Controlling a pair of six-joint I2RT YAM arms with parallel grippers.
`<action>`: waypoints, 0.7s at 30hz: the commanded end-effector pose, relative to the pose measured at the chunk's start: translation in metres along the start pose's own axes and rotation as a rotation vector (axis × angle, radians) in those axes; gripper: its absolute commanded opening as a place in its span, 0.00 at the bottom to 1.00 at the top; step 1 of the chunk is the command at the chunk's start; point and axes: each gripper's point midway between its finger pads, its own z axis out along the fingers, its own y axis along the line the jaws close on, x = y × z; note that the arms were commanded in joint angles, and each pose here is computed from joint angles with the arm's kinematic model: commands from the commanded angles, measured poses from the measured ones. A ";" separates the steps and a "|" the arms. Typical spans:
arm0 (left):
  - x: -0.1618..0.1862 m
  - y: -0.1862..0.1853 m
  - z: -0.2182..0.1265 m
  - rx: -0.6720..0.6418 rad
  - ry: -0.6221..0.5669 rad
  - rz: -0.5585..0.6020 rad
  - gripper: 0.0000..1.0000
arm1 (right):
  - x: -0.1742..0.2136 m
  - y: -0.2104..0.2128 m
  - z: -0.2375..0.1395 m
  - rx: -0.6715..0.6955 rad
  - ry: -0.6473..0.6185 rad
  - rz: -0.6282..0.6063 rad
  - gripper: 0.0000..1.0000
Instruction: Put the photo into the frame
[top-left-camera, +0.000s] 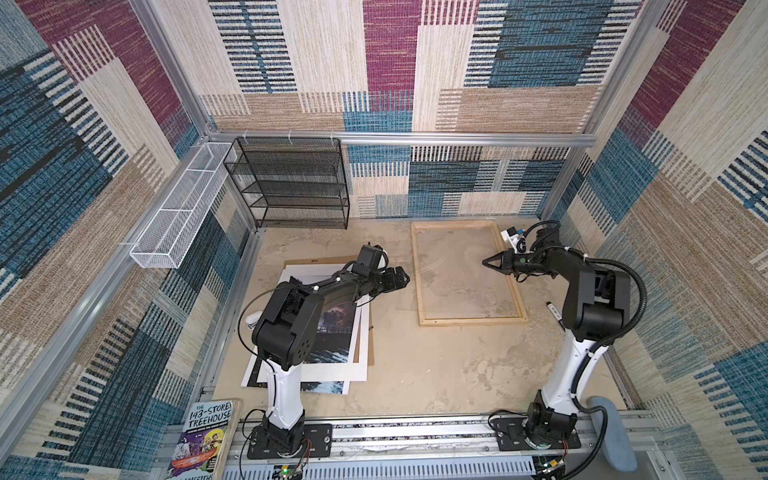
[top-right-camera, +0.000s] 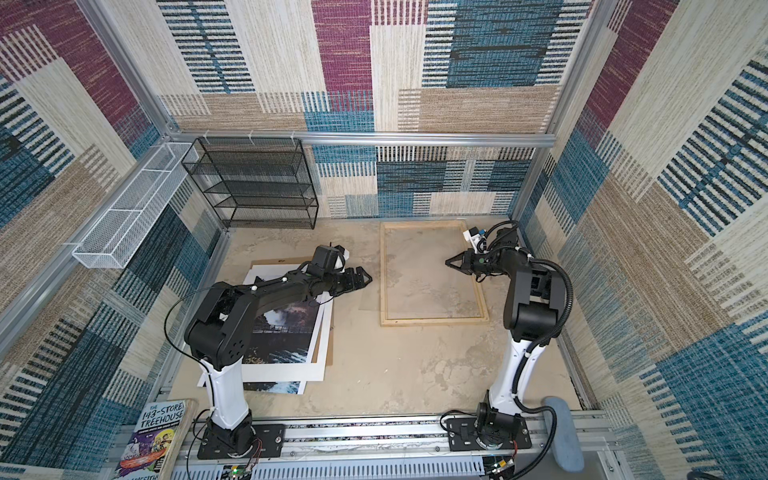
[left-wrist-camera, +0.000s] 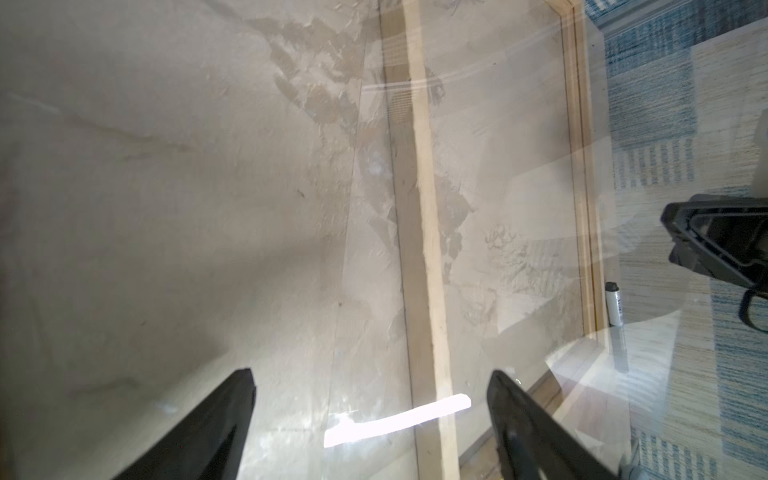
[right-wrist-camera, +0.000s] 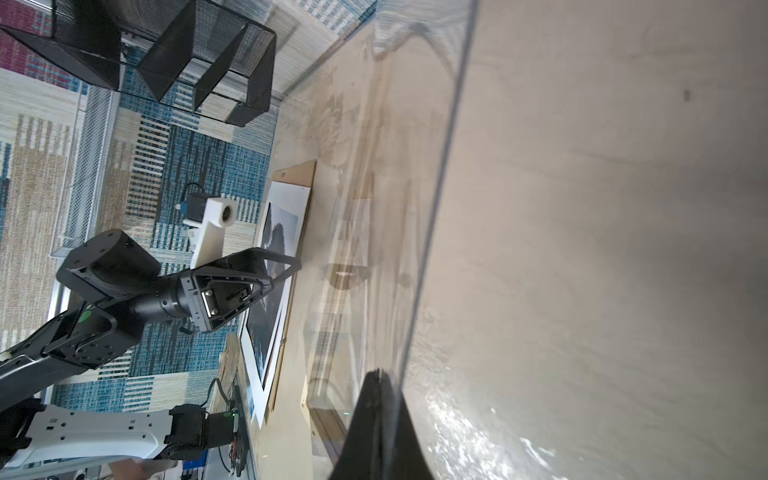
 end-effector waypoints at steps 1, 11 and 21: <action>-0.004 -0.008 0.005 0.038 -0.001 -0.017 0.91 | -0.002 -0.008 -0.001 0.024 0.000 -0.033 0.10; 0.001 -0.014 0.020 0.052 0.026 -0.020 0.89 | -0.005 -0.024 0.002 0.044 0.010 -0.011 0.20; 0.010 -0.023 0.023 0.078 0.056 -0.016 0.88 | 0.006 -0.037 0.006 0.068 0.015 0.027 0.35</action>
